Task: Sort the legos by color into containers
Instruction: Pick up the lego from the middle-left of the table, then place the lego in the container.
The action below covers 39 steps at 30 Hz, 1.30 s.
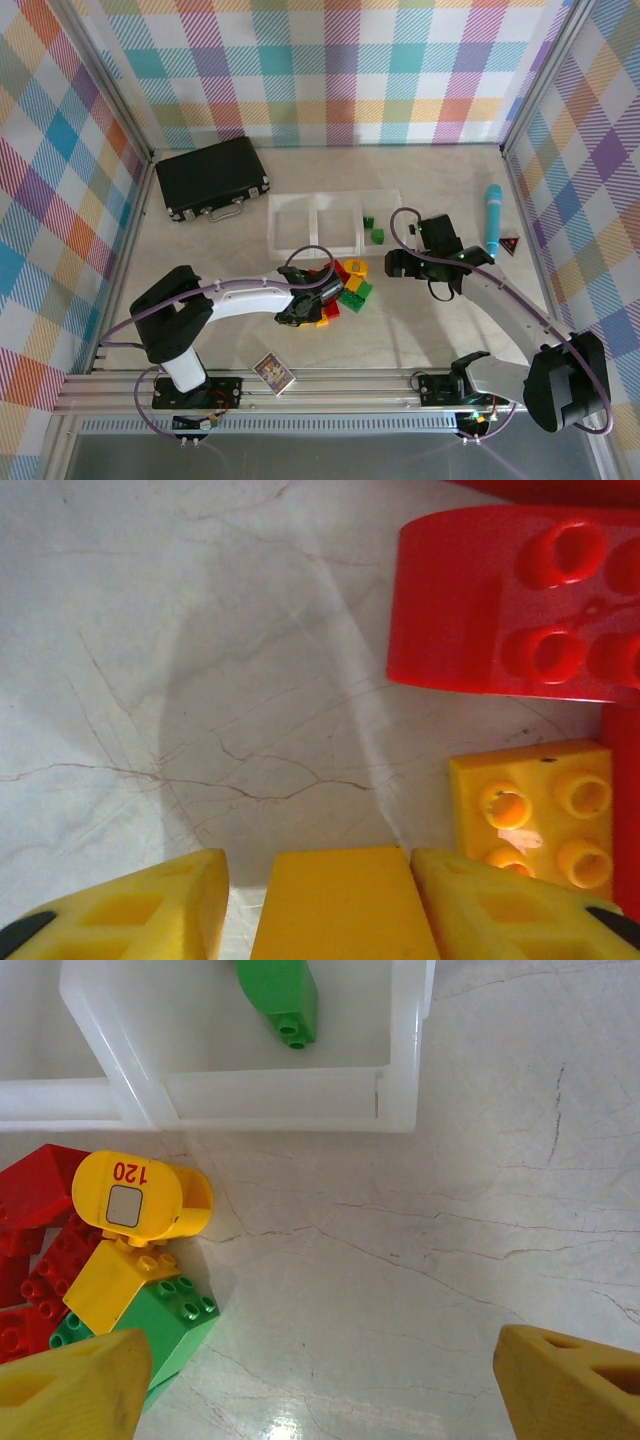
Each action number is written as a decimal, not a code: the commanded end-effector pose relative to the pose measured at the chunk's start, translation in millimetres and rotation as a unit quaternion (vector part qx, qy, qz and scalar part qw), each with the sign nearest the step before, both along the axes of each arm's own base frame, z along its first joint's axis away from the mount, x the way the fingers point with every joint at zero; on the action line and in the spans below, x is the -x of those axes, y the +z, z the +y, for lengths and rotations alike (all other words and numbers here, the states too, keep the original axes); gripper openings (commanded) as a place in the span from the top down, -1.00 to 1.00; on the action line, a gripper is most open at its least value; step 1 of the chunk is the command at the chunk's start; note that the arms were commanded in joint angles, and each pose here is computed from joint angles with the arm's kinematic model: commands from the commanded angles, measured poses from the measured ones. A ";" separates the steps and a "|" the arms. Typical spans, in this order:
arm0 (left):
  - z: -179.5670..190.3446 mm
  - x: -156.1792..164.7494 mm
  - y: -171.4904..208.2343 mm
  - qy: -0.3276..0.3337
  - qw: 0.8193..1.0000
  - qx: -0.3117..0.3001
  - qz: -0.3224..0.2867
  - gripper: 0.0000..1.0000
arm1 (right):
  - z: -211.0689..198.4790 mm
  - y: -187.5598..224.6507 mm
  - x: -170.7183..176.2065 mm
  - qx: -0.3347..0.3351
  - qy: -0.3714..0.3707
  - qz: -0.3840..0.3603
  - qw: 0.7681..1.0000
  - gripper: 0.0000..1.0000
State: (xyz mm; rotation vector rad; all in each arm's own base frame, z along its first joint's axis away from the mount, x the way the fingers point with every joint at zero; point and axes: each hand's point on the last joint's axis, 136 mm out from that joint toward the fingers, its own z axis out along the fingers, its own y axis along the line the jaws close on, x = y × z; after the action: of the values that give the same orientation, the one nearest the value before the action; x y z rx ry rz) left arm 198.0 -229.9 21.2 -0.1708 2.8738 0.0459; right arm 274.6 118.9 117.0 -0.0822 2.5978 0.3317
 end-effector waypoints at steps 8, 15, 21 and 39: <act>19.3 3.0 2.8 0.019 1.000 -0.009 0.009 0.43 | -1.3 -0.6 -6.6 0.001 -0.003 -0.009 1.000 -0.77; 23.3 -17.7 40.3 0.016 0.999 0.014 -0.034 0.51 | -7.8 -2.0 -5.0 0.010 -0.016 -0.011 1.000 -0.76; 36.2 -60.3 84.1 0.015 0.997 0.031 -0.070 0.51 | -11.7 1.3 -5.7 0.013 -0.023 -0.020 0.999 -0.76; 43.6 -227.3 126.0 0.016 0.988 0.075 -0.134 0.53 | -12.1 2.9 -4.1 0.004 -0.026 -0.030 0.999 -0.77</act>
State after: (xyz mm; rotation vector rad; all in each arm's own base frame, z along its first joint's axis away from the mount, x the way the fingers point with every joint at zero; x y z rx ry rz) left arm 408.8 -182.4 152.6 -0.2698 2.5989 -0.1303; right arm 276.3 106.4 120.8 -0.0409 2.5439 0.2847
